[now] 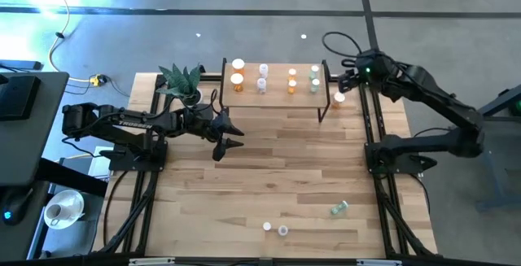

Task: Pick and place medicine bottles onto shelf by color
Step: Put the large orange pill bottle aligned with the other large orange pill bottles on the shelf

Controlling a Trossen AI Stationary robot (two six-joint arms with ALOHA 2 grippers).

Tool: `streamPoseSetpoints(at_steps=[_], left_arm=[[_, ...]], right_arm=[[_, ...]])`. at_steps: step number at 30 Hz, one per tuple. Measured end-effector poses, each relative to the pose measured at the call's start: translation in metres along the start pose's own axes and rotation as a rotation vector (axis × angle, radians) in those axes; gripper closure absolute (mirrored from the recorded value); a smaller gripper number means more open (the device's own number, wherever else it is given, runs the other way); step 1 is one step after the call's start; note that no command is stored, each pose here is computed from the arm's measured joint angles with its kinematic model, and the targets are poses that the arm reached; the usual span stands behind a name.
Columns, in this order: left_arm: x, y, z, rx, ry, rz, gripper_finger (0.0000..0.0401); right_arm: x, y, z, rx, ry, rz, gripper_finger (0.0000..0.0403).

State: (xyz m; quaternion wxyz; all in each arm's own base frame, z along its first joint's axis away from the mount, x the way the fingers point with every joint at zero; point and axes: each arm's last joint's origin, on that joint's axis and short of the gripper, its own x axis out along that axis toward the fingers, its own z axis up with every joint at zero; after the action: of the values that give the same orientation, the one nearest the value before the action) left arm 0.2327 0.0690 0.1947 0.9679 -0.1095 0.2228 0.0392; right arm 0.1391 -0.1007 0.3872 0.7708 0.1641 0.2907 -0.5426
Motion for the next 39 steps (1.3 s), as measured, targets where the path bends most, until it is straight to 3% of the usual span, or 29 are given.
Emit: streamPoseSetpoints(at_steps=[11, 16, 26, 39], left_arm=[[0.000, 0.000, 0.000, 0.004, 0.005, 0.000, 0.0215], [0.000, 0.000, -0.001, 0.004, 0.006, 0.000, 0.0215], [0.000, 0.000, -0.002, 0.009, 0.016, 0.001, 0.0215], [0.000, 0.000, -0.006, -0.003, 0.065, 0.005, 0.0215]], right_arm=[[0.039, -0.013, 0.015, 0.162, 0.087, -0.039, 0.0104], [0.066, -0.021, 0.018, 0.298, 0.173, -0.071, 0.0102], [0.118, -0.030, 0.016, 0.404, 0.373, -0.075, 0.0102], [0.177, -0.035, -0.026, 0.536, 0.676, -0.154, 0.0103]])
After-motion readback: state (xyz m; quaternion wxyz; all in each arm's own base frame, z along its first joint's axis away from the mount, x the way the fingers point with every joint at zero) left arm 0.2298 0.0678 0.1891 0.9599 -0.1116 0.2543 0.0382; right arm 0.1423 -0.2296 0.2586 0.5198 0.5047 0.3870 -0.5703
